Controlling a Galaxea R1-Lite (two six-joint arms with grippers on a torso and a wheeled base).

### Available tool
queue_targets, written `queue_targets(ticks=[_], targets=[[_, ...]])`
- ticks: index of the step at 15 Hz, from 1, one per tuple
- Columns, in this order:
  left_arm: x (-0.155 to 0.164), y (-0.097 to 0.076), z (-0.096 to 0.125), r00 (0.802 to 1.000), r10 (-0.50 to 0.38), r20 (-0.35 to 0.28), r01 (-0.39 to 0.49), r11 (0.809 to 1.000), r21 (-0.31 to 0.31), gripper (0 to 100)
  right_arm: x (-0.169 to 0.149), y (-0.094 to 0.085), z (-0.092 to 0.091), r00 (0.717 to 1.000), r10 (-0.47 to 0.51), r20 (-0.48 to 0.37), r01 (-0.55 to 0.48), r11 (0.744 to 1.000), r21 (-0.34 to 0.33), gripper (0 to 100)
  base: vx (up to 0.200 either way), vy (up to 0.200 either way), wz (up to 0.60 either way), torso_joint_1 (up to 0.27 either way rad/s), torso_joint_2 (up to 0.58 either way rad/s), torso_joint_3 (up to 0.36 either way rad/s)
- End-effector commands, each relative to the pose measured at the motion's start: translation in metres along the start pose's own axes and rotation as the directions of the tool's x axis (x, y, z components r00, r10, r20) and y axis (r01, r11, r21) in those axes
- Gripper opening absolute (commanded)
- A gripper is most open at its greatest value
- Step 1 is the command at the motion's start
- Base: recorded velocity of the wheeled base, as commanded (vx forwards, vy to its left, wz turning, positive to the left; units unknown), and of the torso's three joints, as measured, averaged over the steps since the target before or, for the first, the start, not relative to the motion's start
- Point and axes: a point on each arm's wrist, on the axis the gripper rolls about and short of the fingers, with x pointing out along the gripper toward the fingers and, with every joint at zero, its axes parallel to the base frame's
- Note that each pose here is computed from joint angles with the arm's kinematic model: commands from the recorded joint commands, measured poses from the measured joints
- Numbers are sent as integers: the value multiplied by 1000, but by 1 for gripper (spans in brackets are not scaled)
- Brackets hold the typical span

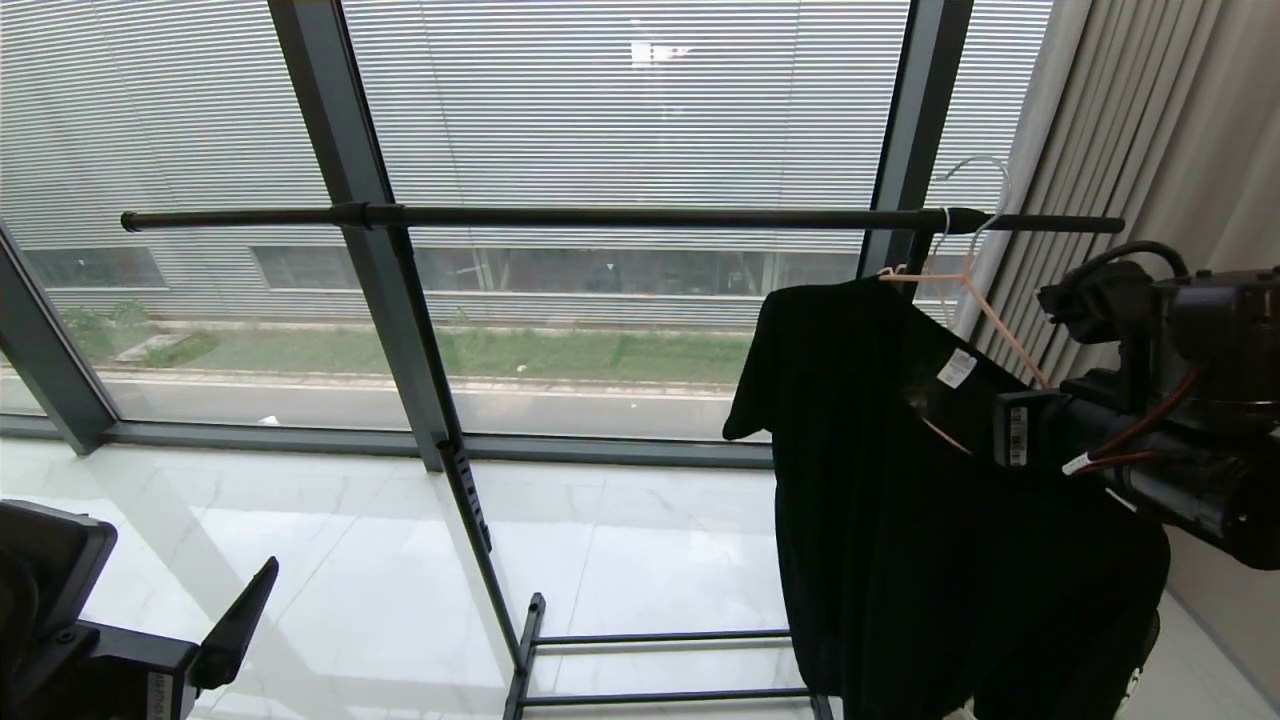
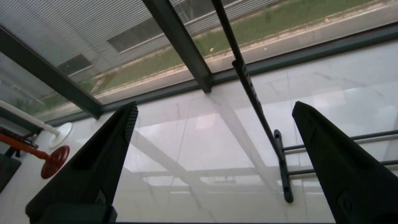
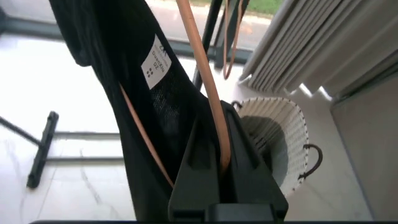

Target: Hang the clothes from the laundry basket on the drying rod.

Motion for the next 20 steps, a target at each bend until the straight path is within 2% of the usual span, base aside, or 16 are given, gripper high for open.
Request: queue_targets(ticks=[1,5,11,18,20], targets=[[1,-1,0,1000,-2,-4,2,1000,3,100,11,6,-8,999,-13,-29,12,999,-38,0,0,0,0,0,0,0],[0,0,0,1000,-3,-2,3,1000,2,100,12,7,-4,1000,-8,0,8,999,-50,0,0,0,0,0,0,0],[0,-1,-2,1000,-6,-6,6,1000,6,100,8,14,-3,1000,21,8,-21,997,-72,0,200,0,0,5,0,3],[0,-2,-5,1000,-10,-12,10,1000,13,100,7,13,-9,1000,-2,-5,1,997,-79,0,200,0,0,0,2,2],[0,-2,-5,1000,-10,-12,10,1000,13,100,6,12,-13,1000,-3,-16,2,996,-84,0,0,0,0,0,0,0]])
